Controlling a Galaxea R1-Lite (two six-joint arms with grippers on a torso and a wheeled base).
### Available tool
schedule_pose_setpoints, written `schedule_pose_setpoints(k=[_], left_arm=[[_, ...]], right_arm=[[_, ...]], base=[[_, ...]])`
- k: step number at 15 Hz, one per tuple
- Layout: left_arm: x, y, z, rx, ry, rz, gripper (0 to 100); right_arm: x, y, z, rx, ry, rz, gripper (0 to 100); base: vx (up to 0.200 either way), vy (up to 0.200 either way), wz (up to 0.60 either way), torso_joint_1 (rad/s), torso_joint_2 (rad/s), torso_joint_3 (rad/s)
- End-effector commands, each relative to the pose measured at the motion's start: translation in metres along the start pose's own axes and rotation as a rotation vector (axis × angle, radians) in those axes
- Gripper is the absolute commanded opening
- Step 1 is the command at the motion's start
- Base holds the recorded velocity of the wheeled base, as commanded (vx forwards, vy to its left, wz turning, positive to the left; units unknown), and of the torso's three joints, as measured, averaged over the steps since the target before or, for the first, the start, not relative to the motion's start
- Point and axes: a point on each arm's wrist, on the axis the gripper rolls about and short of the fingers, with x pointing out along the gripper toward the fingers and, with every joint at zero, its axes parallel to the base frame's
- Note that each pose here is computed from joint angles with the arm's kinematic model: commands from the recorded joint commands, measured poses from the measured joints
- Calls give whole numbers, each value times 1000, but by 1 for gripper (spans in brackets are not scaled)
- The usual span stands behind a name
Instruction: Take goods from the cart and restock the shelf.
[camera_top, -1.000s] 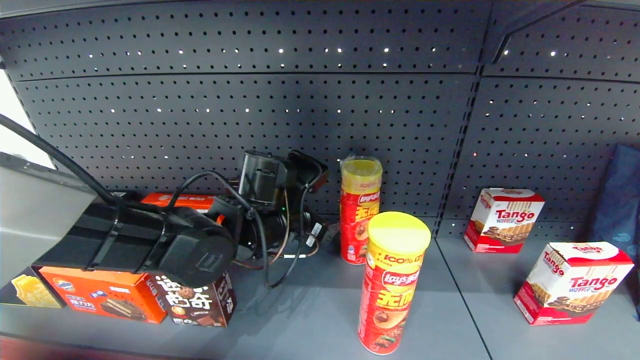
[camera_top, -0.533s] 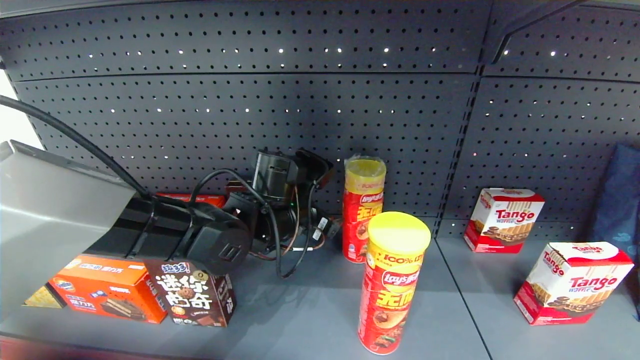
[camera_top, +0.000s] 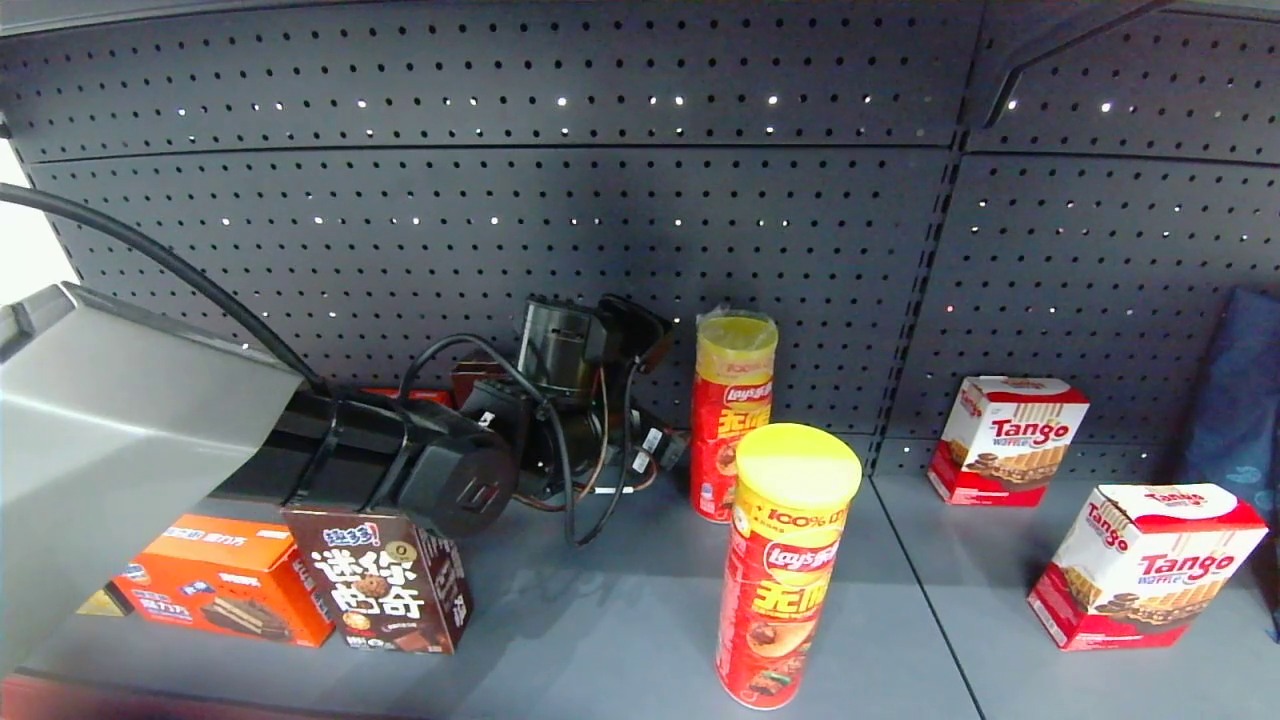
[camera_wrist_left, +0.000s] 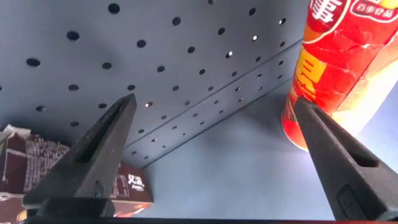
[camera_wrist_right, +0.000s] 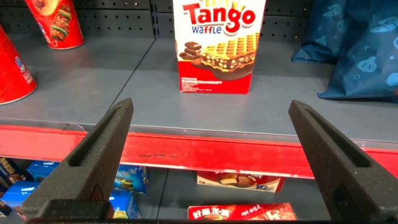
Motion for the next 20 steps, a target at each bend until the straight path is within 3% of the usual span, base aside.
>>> schedule_pose_setpoints(k=[1, 4, 7, 8, 11, 13, 14, 18, 20], left_arm=[[2, -1, -1, 0, 3, -2, 100], [-2, 1, 4, -8, -13, 19, 100], [-35, 13, 35, -27, -114, 40, 100], [-62, 21, 51, -37, -171, 53, 100], [-123, 37, 64, -71, -237, 76, 100], [-171, 52, 52, -107, -257, 183, 100], [-193, 57, 41, -107, -261, 202, 100], [-253, 51, -16, -111, -237, 207, 100], [-265, 52, -38, -112, -213, 234, 100]], right_arm=[[0, 0, 0, -1, 2, 1, 100], [0, 0, 0, -1, 2, 1, 100], [0, 0, 0, -1, 2, 1, 100], [0, 0, 0, -1, 2, -1, 100], [0, 0, 0, -1, 2, 1, 100], [0, 0, 0, -1, 2, 1, 100], [0, 0, 0, -1, 2, 1, 100], [0, 0, 0, -1, 2, 1, 100], [0, 0, 0, -4, 0, 1, 100]], base=[[0, 0, 0, 0, 0, 0], [0, 0, 0, 0, 0, 0], [0, 0, 0, 0, 0, 0], [0, 0, 0, 0, 0, 0], [0, 0, 0, 0, 0, 0], [0, 0, 0, 0, 0, 0], [0, 0, 0, 0, 0, 0], [0, 0, 0, 0, 0, 0], [0, 0, 0, 0, 0, 0]])
